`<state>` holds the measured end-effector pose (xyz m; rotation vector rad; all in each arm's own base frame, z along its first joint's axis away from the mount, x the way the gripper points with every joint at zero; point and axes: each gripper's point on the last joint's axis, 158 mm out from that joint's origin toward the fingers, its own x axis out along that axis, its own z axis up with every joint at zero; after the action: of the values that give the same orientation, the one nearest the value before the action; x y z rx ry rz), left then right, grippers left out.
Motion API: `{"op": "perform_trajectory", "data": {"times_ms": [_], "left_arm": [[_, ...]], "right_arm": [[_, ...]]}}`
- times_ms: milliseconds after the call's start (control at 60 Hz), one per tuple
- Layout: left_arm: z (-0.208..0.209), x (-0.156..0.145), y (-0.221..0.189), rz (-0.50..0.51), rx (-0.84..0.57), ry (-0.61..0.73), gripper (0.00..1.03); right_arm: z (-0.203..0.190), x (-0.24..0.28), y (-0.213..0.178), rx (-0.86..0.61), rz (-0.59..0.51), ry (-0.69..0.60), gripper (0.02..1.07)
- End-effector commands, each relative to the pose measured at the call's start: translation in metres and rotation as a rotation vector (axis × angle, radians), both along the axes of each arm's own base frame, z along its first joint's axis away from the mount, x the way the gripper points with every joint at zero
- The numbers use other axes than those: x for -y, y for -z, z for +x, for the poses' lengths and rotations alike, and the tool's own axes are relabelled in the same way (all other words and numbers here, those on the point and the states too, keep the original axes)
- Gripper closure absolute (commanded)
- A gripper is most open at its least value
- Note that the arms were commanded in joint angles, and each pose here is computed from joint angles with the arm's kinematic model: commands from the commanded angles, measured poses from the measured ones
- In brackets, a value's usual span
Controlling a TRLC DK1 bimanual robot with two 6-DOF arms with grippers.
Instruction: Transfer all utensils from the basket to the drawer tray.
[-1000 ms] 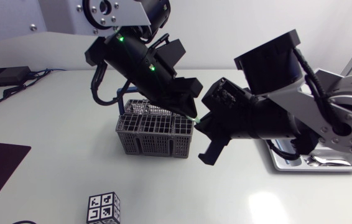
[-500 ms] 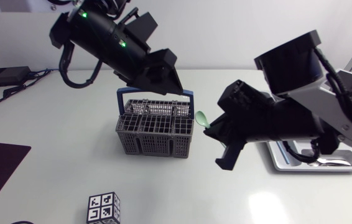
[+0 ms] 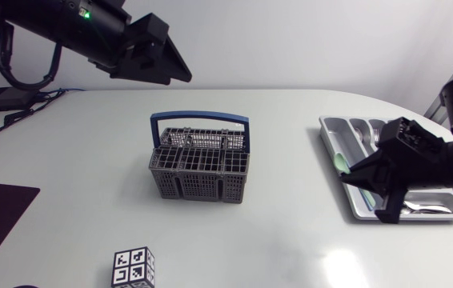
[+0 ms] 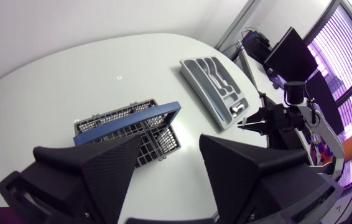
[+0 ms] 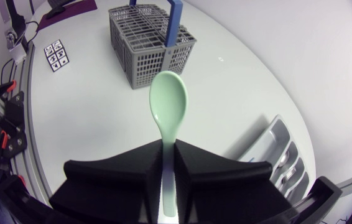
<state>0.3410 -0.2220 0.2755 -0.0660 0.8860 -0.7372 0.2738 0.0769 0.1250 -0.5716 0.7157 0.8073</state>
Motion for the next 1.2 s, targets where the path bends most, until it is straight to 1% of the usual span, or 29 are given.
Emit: {"op": "perform_trajectory", "data": {"times_ms": [0,117,250,433,683,850,967,1067,1183], "left_arm": [[0.0,-0.017,0.01,0.022,0.0,-0.022,0.38],[0.003,-0.038,0.017,0.035,0.001,-0.06,0.38],[0.002,-0.054,0.026,0.05,-0.005,-0.085,0.38],[-0.004,-0.069,0.034,0.059,-0.003,-0.111,0.38],[-0.013,-0.086,0.04,0.067,0.003,-0.141,0.38],[-0.02,-0.092,0.039,0.063,0.009,-0.158,0.38],[-0.025,-0.093,0.039,0.06,0.01,-0.163,0.38],[-0.028,-0.096,0.038,0.059,0.014,-0.17,0.38],[-0.033,-0.1,0.039,0.075,0.023,-0.183,0.38]], "right_arm": [[-0.007,0.023,0.013,0.005,-0.053,-0.056,1.01],[-0.008,0.061,0.027,-0.002,-0.107,-0.063,1.01],[-0.012,0.097,0.043,-0.023,-0.16,-0.097,1.01],[-0.01,0.152,0.064,-0.039,-0.249,-0.129,1.01],[0.0,0.225,0.091,-0.058,-0.418,-0.168,1.01],[0.001,0.25,0.12,-0.089,-0.518,-0.222,1.01],[0.005,0.255,0.128,-0.073,-0.565,-0.244,1.01],[0.009,0.257,0.131,-0.049,-0.594,-0.249,0.94],[0.008,0.256,0.137,-0.059,-0.605,-0.258,0.83]]}}
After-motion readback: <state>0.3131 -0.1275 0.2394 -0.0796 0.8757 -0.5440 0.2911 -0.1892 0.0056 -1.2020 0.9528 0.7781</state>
